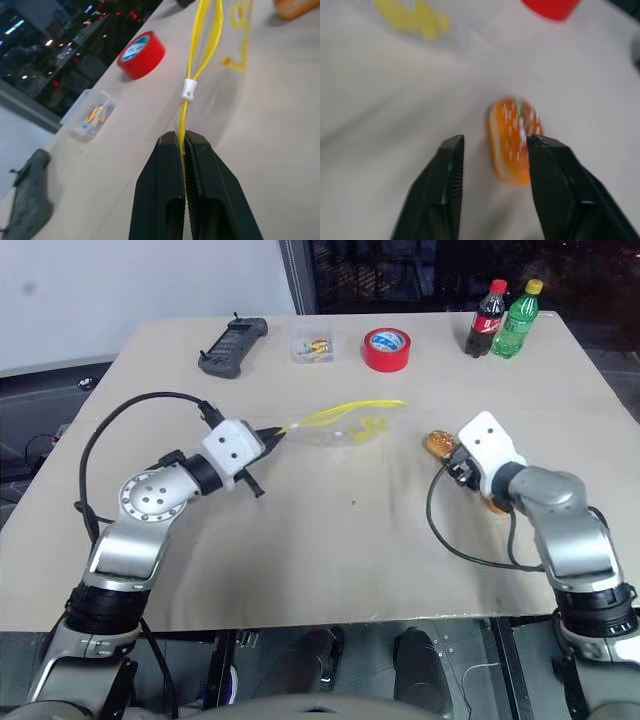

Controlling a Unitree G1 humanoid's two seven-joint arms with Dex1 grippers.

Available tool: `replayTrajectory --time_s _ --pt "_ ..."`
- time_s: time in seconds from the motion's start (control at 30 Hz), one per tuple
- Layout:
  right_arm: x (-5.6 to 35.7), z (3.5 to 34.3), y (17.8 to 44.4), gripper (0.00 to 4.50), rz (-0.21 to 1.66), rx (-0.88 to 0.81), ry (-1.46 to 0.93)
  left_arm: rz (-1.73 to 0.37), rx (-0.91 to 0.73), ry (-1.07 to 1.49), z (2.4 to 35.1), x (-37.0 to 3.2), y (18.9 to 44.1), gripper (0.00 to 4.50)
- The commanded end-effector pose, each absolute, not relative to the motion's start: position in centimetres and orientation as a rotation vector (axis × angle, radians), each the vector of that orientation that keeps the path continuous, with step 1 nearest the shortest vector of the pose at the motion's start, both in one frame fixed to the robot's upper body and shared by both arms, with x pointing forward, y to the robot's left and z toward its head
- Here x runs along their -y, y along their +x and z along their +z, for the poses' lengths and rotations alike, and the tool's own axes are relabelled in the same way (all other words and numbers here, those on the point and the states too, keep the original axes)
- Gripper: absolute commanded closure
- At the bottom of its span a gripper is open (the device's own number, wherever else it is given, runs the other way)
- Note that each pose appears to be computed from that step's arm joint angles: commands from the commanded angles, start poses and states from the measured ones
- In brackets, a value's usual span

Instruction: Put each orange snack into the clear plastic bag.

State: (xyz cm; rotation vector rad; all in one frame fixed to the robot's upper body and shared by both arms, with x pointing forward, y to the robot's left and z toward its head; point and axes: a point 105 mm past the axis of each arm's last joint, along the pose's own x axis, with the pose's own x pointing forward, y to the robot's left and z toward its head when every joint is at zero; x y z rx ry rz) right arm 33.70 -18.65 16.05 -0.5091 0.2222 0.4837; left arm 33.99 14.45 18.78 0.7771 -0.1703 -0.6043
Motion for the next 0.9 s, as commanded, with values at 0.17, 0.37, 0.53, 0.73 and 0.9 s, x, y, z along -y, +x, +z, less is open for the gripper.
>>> replayTrajectory --time_s 0.17,0.37,0.53,0.73,0.9 --pt "14.1 20.1 32.2 4.48 0.625 -0.076 -0.304 -0.566 0.206 0.797 19.8 -14.5 34.0 4.5" --pt "6.0 21.3 32.8 4.48 0.78 -0.021 -0.071 -0.581 0.215 0.795 19.8 -13.9 34.0 4.5" --pt "2.4 21.9 33.8 4.48 0.813 -0.014 0.025 -0.6 0.231 0.801 19.9 -13.2 33.5 4.5" --pt "0.7 21.6 34.6 4.48 0.827 -0.035 0.05 -0.609 0.234 0.794 19.8 -12.8 33.0 4.5" --pt "0.0 20.7 35.3 4.48 0.807 -0.061 0.059 -0.63 0.241 0.803 19.7 -12.3 32.4 4.5"
